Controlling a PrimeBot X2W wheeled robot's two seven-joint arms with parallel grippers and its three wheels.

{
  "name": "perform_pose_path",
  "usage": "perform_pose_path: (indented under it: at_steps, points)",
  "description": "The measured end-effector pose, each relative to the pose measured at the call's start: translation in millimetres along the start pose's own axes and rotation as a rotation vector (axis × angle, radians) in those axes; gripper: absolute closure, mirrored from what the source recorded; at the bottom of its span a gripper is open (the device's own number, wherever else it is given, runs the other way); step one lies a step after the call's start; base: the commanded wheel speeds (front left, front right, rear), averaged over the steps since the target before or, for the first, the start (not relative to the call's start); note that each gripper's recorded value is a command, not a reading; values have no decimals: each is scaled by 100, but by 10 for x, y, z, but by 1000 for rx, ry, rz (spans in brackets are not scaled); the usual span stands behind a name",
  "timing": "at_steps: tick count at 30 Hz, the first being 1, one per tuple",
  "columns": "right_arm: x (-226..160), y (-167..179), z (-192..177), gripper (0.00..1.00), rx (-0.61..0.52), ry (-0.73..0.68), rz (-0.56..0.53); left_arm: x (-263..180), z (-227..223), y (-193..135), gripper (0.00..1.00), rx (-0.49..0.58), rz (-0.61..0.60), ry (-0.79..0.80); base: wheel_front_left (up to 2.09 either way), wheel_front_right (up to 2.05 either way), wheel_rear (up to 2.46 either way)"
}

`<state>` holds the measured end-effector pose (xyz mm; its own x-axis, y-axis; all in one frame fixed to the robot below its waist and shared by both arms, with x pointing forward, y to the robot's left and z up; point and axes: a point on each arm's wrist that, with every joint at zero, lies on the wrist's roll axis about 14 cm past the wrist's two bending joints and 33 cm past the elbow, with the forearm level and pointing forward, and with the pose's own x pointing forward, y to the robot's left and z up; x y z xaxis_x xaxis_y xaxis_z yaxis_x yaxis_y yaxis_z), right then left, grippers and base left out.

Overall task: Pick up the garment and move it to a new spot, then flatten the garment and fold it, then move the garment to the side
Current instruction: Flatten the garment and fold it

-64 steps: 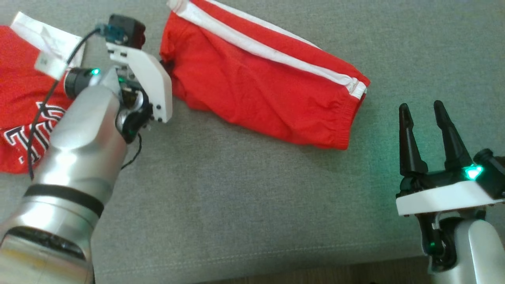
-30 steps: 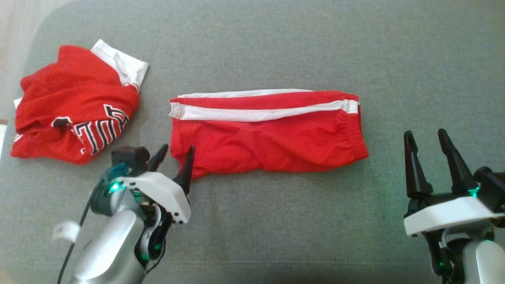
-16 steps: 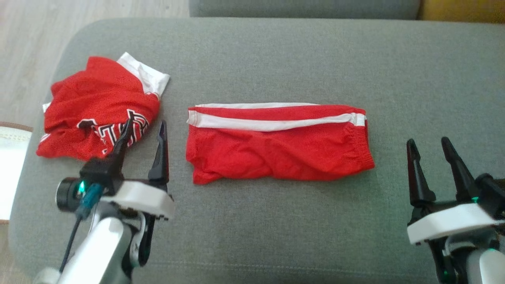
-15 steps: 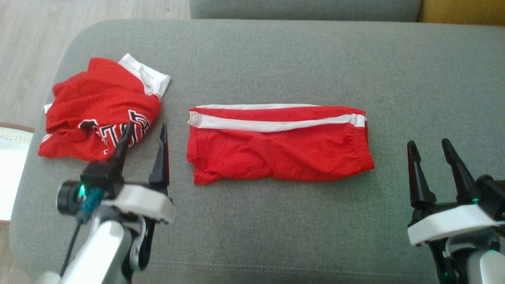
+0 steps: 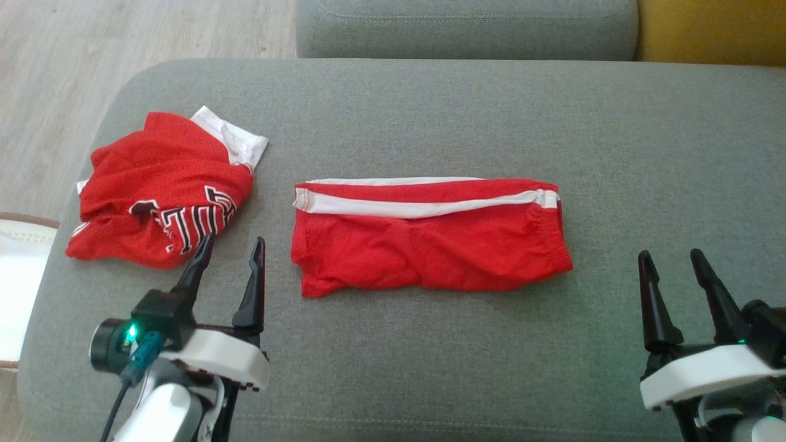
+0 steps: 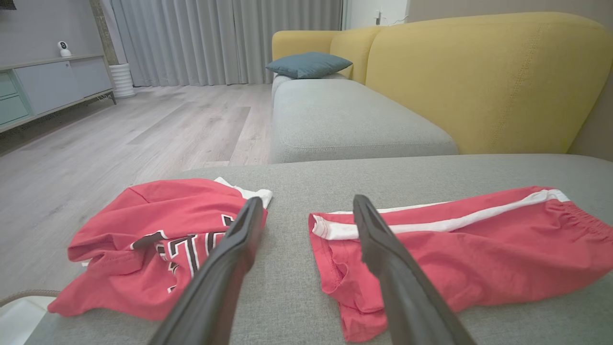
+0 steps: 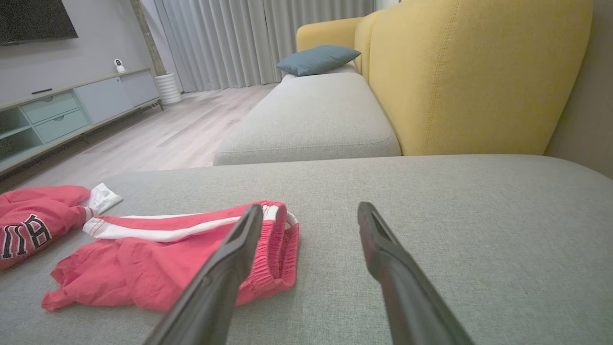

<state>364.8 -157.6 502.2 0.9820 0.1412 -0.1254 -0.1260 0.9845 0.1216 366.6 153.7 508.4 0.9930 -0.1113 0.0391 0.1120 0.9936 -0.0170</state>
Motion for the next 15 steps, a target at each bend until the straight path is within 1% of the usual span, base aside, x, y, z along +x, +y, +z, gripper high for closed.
perform_pose_path:
  at_steps: [15]
  points:
    - [-8, -20, -26, 0, 6, 10, -6, 15, -36, -1, 0, 2, -1, 15, 0, 0, 0]
